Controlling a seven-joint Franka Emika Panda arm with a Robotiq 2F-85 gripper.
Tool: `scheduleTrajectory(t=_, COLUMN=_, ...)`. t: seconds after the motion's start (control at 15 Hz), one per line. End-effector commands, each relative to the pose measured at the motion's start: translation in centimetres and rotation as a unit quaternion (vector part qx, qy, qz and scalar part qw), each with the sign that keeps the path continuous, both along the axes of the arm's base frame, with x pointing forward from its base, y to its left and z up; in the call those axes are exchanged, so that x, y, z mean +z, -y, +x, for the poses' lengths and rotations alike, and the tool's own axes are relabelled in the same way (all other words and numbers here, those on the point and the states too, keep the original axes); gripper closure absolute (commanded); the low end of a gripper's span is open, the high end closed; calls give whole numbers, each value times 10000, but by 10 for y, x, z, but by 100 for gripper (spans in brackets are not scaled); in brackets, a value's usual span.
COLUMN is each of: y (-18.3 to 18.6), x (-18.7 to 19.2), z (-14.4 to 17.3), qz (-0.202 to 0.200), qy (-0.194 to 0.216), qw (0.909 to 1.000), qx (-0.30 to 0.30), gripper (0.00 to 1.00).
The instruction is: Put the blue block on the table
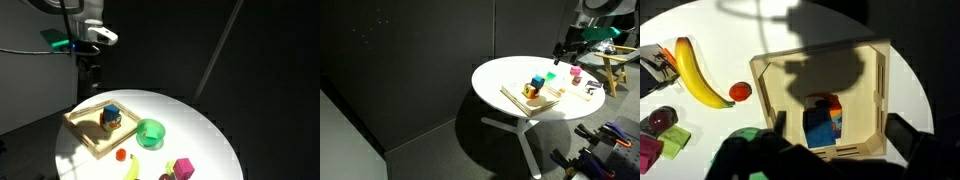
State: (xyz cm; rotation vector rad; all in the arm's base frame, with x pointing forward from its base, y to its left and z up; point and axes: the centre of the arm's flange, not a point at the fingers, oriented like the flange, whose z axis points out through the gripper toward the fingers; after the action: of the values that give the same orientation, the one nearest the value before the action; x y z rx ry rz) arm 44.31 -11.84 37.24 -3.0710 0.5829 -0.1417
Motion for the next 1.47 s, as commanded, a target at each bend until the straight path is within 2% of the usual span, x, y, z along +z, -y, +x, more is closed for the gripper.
scheduleTrajectory(t=0.0, y=9, x=-8, z=4, qz=35, qy=-43, qw=10000, qx=-63, gripper=0)
scheduleTrajectory(t=0.33, y=25, x=-27, z=11, qz=94, qy=58, qw=9997, qx=-232, gripper=0)
scheduleTrajectory(t=0.73, y=35, x=-51, z=30, qz=125, qy=382, qw=9988, qx=-287, gripper=0)
scheduleTrajectory(t=1.4, y=46, x=-93, z=70, qz=155, qy=-147, qw=9996, qx=-169, gripper=0)
